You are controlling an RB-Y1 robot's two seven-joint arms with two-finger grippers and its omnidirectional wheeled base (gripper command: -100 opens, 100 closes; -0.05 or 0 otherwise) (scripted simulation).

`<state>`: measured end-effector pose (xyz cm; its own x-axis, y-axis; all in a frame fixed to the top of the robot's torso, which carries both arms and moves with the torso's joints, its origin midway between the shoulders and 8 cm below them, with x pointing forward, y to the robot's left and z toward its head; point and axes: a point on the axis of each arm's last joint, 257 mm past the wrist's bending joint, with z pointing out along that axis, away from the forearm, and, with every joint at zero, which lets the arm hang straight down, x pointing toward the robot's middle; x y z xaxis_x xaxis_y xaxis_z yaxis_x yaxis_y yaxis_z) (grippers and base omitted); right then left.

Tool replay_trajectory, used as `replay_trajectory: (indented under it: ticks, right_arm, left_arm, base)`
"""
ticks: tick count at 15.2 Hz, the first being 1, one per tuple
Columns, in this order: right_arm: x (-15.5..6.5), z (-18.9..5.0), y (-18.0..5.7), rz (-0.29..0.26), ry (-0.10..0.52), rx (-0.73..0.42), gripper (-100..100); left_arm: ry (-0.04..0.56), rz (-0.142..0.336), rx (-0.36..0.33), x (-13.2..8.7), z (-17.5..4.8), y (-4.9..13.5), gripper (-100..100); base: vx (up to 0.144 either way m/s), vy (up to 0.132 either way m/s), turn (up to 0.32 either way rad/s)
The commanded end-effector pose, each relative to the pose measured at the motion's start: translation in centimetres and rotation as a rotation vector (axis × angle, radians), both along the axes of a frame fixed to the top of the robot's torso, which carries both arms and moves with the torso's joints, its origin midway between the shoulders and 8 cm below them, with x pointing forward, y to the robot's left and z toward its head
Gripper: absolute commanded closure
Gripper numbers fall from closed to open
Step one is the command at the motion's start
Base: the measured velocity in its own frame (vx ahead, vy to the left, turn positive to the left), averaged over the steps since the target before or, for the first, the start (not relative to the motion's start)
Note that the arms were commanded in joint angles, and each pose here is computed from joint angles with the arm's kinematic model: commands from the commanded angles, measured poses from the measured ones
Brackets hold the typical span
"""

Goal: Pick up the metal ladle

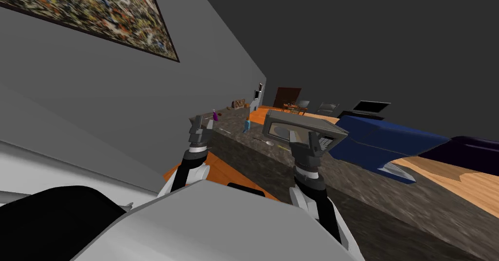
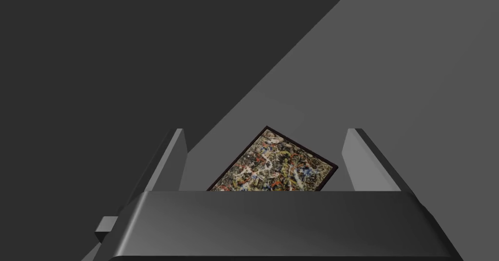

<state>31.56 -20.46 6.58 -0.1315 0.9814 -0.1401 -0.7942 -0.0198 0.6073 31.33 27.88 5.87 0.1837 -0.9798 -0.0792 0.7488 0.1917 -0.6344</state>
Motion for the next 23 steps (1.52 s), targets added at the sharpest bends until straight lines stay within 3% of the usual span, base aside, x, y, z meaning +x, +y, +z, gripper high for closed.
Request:
replay_trajectory:
  ticks: [1, 9, 12, 17, 18, 20, 23]
  right_arm:
    - [0.5, -1.3, 1.2, 0.030, 0.021, -0.056, -100]
    - [1.6, -5.1, 4.0, 0.111, 0.081, -0.238, -100]
    - [2.3, -7.9, 5.4, 0.153, 0.120, -0.343, -100]
    - [2.5, -10.0, 6.0, 0.184, 0.146, -0.436, -100]
    - [2.8, -11.6, 6.4, 0.201, 0.167, -0.490, -100]
    - [2.7, -11.8, 6.4, 0.206, 0.169, -0.508, -100]
    - [3.1, -15.4, 6.7, 0.240, 0.212, -0.629, -100]
  left_arm:
    - [0.000, 0.000, 0.000, 0.0, 0.0, 0.0, 0]
    - [0.000, 0.000, 0.000, 0.0, 0.0, 0.0, 0]
    - [0.000, 0.000, 0.000, 0.0, 0.0, 0.0, 0]
    - [0.000, 0.000, 0.000, 0.0, 0.0, 0.0, 0]
    - [0.000, 0.000, 0.000, 0.0, 0.0, 0.0, 0]
    - [0.000, 0.000, 0.000, 0.0, 0.0, 0.0, 0]
    - [0.000, 0.000, 0.000, 0.0, 0.0, 0.0, 0]
  base:
    - [0.024, 0.030, 0.187]
    - [0.030, 0.036, 0.147]
    - [0.028, 0.033, 0.174]
    - [0.030, 0.027, 0.128]
    - [0.029, 0.030, 0.199]
    - [0.026, 0.025, 0.117]
    - [0.034, 0.031, 0.200]
